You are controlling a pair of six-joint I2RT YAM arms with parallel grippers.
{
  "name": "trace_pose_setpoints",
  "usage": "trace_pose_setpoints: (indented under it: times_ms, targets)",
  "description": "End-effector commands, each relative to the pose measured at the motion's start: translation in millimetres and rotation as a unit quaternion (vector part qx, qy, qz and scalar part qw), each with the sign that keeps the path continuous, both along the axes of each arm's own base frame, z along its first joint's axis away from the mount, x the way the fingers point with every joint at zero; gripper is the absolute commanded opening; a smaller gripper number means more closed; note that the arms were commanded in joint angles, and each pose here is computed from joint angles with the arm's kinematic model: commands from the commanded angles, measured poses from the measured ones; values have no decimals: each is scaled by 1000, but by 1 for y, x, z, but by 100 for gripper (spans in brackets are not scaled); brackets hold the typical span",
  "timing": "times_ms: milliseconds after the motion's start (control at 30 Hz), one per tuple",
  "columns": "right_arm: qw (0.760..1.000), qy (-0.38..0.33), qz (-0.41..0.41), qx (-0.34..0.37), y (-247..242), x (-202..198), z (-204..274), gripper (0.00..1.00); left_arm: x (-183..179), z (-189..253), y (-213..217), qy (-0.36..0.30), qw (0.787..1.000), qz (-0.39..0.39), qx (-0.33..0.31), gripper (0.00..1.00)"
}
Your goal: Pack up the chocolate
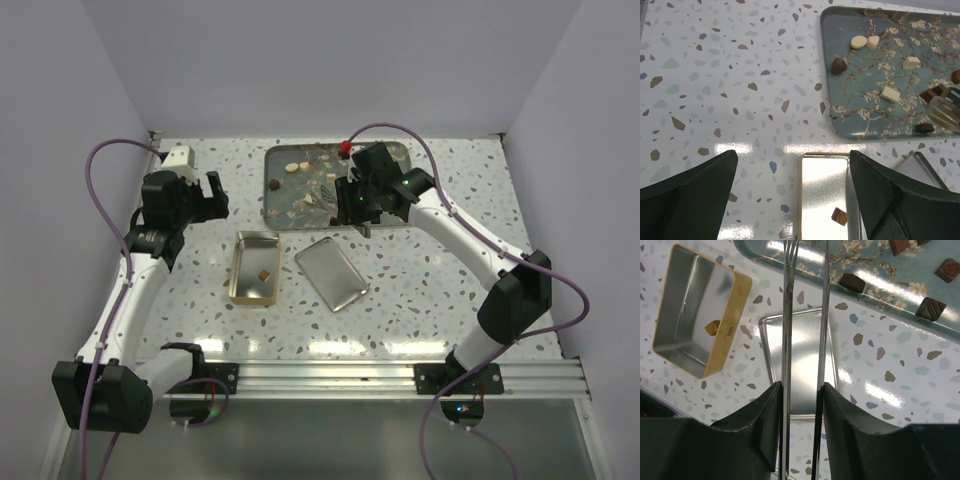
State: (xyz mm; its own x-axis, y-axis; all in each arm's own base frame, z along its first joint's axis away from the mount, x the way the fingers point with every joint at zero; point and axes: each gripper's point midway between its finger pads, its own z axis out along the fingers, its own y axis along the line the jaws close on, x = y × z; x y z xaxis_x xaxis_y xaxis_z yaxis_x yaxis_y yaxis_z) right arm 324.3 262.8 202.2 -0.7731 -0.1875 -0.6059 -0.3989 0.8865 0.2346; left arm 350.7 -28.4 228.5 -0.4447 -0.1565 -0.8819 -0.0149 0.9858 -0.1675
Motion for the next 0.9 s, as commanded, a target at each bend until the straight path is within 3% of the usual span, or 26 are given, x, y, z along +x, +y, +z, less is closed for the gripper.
trace_pose_setpoints:
  times_ms: [0, 433, 867]
  targets:
    - [1000, -30, 7, 3, -1, 8, 6, 40, 5, 15, -1, -21, 1000, 0, -10, 100]
    - [1000, -11, 3, -15, 8, 47, -36, 51, 0, 11, 4, -13, 1000, 6, 3, 100]
    - [1000, 14, 20, -5, 22, 67, -67, 51, 4, 16, 5, -15, 1000, 6, 8, 100]
